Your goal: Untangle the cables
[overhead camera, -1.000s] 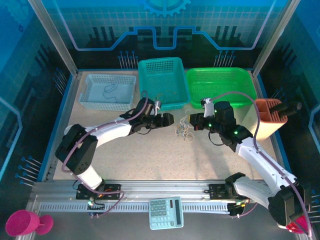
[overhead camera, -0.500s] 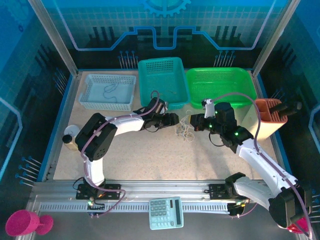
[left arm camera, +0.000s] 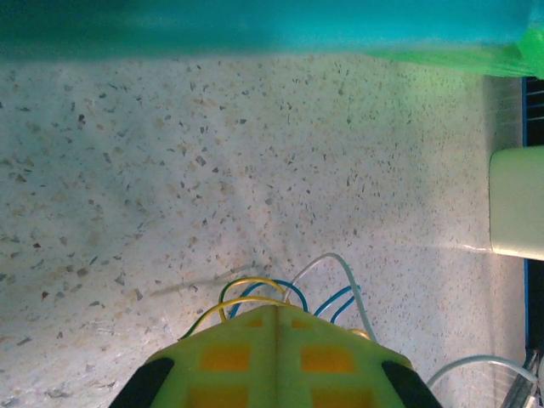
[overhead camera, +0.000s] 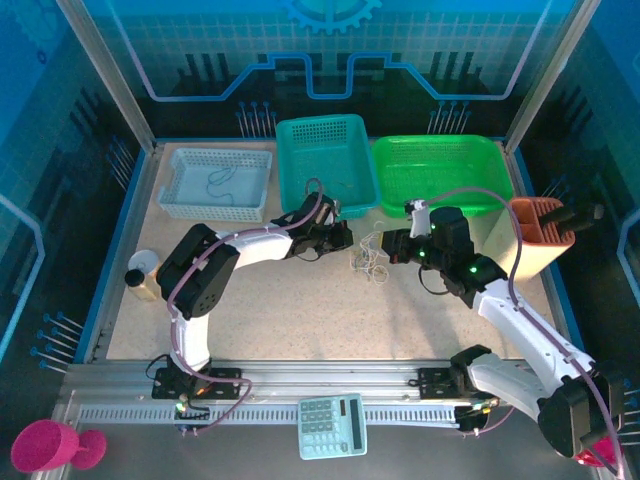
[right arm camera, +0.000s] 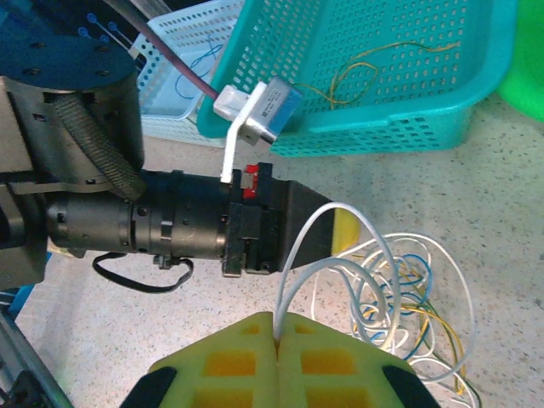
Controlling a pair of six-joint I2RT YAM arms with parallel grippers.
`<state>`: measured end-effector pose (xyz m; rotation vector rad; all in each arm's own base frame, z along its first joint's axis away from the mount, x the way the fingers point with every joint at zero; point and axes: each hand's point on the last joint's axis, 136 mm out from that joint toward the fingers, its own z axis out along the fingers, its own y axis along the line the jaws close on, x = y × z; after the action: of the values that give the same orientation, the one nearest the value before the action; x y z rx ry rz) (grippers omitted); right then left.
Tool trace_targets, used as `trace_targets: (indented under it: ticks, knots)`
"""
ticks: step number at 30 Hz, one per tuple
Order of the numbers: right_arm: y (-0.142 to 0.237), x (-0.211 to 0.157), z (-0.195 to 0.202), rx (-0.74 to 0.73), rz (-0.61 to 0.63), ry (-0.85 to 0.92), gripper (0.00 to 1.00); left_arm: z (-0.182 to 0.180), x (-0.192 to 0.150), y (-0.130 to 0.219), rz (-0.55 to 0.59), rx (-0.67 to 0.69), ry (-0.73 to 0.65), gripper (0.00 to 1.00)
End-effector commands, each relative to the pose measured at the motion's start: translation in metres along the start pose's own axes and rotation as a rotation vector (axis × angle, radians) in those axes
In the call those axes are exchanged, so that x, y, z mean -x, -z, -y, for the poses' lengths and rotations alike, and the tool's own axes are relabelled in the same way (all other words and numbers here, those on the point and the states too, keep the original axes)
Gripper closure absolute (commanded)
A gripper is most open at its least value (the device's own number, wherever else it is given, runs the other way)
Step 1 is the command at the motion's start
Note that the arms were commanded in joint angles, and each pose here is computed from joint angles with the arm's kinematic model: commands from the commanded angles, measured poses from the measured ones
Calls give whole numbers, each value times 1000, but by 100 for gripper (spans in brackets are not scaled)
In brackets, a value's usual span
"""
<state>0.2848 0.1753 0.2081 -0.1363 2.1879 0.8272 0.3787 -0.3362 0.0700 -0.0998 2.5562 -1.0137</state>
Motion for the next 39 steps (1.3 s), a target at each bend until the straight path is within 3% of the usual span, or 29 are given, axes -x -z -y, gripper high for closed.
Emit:
trace_targets:
  ticks: [1,18,20,22,26,33,39]
  knots:
    - [4,5,10,-28,38,-14,100,18,6,14,18,-25,-60,100]
    - [-15,-38,53,-136,-63,-93,100,117,50,138,199,-143,-263,100]
    - [-14,-37,53,-135,-58,-93,100,110,48,135,183,-112,-257,97]
    - [-12,-35,53,-139,-50,-89,100,94,41,124,148,-71,-243,75]
    - [-8,-33,52,-138,-41,-89,100,55,19,94,69,11,-207,53]
    - [-6,-31,51,-133,-35,-92,100,2,-11,52,-44,119,-152,46]
    - [-4,-30,51,-130,-29,-98,100,-8,-24,28,-95,143,-152,46]
